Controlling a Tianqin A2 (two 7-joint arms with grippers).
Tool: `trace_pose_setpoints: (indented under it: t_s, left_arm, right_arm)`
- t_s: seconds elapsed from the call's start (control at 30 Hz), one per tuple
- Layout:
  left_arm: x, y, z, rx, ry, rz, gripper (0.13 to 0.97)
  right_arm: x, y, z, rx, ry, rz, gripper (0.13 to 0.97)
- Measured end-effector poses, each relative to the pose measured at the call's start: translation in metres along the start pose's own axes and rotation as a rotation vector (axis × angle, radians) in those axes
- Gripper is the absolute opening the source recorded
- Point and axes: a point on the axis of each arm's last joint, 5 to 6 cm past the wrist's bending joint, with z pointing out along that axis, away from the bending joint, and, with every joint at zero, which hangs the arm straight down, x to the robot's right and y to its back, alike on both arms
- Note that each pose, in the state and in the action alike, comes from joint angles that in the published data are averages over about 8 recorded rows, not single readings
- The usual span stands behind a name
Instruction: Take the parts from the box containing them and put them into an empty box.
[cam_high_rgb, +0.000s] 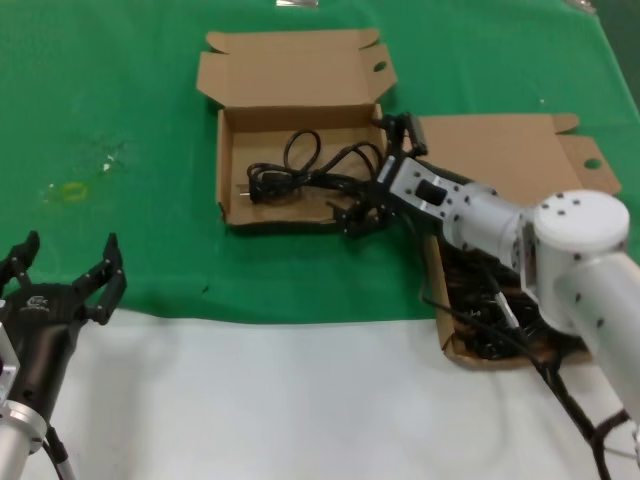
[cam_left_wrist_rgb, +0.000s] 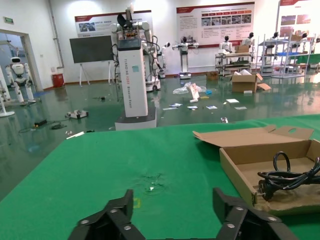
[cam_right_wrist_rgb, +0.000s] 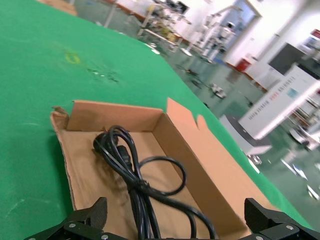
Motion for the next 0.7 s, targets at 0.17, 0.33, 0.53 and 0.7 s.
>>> trace_pose_setpoints:
  t_s: [0.17, 0.33, 0.53, 0.7]
  left_arm:
    - [0.0000, 0.0000, 0.000, 0.000, 0.000, 0.000, 0.559]
    - [0.0000, 0.0000, 0.000, 0.000, 0.000, 0.000, 0.636]
    - [0.0000, 0.0000, 0.000, 0.000, 0.000, 0.000, 0.765]
    - [0.0000, 0.0000, 0.000, 0.000, 0.000, 0.000, 0.849]
  right_arm:
    - [-0.015, 0.010, -0.013, -0.010, 0.048, 0.089, 0.966]
    - [-0.028, 0.018, -0.027, -0.020, 0.098, 0.175, 0.966]
    - [-0.043, 0.028, -0.048, -0.031, 0.159, 0.274, 0.966]
    - [-0.054, 0.034, -0.067, -0.040, 0.212, 0.354, 0.966]
